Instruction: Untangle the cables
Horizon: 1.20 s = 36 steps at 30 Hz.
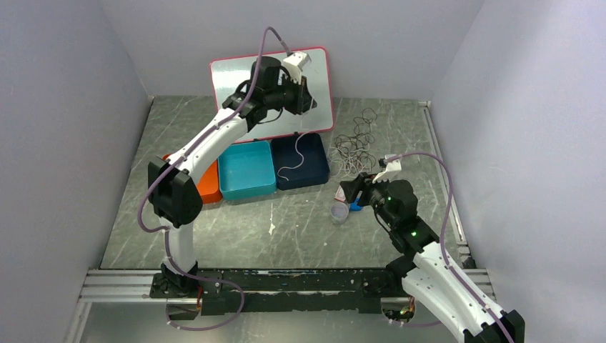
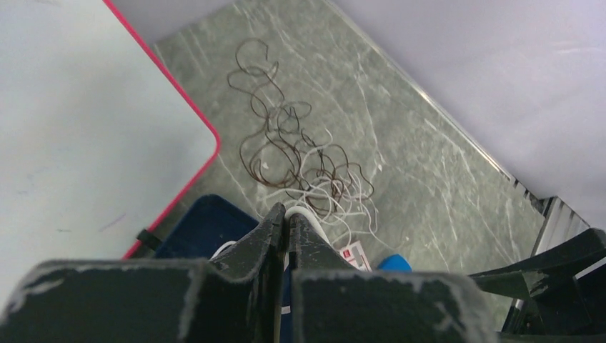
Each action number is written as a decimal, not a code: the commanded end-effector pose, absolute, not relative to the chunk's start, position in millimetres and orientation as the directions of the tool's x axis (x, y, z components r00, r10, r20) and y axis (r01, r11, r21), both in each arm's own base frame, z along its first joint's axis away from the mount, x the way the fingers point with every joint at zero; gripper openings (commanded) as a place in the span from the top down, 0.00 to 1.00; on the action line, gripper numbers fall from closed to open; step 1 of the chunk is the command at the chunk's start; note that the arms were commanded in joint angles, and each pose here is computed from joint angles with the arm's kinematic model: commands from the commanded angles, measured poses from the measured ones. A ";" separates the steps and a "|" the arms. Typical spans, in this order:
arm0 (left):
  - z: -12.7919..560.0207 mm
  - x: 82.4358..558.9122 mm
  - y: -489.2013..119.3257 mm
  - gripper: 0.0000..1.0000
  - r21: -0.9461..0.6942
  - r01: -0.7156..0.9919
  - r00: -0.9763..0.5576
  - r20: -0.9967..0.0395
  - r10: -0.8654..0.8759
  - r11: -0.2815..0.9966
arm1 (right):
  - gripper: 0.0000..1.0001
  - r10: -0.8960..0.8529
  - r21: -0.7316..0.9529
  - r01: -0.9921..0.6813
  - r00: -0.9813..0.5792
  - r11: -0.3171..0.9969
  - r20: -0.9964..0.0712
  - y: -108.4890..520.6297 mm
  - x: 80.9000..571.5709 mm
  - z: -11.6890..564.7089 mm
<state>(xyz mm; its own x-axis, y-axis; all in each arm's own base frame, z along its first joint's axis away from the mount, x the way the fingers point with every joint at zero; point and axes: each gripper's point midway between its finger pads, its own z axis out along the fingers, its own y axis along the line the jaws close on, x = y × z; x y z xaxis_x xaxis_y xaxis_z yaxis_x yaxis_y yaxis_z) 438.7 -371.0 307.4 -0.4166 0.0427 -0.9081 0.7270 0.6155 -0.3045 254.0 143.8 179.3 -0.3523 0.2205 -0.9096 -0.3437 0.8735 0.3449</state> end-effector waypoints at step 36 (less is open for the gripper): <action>118.5 426.2 -327.1 0.60 -0.188 0.567 -0.655 -0.692 0.301 0.802 | 0.41 0.231 0.366 -0.322 -0.389 0.873 -0.892 142.9 250.8 172.9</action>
<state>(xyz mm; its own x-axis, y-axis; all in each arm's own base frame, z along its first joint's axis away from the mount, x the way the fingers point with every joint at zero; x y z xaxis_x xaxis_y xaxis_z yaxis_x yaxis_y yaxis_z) 421.0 -340.9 87.5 -0.7010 0.2994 -0.6472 0.5738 0.7757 -0.2628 250.0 142.8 170.4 -0.3908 0.2241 -0.8928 -0.3237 0.8745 0.3612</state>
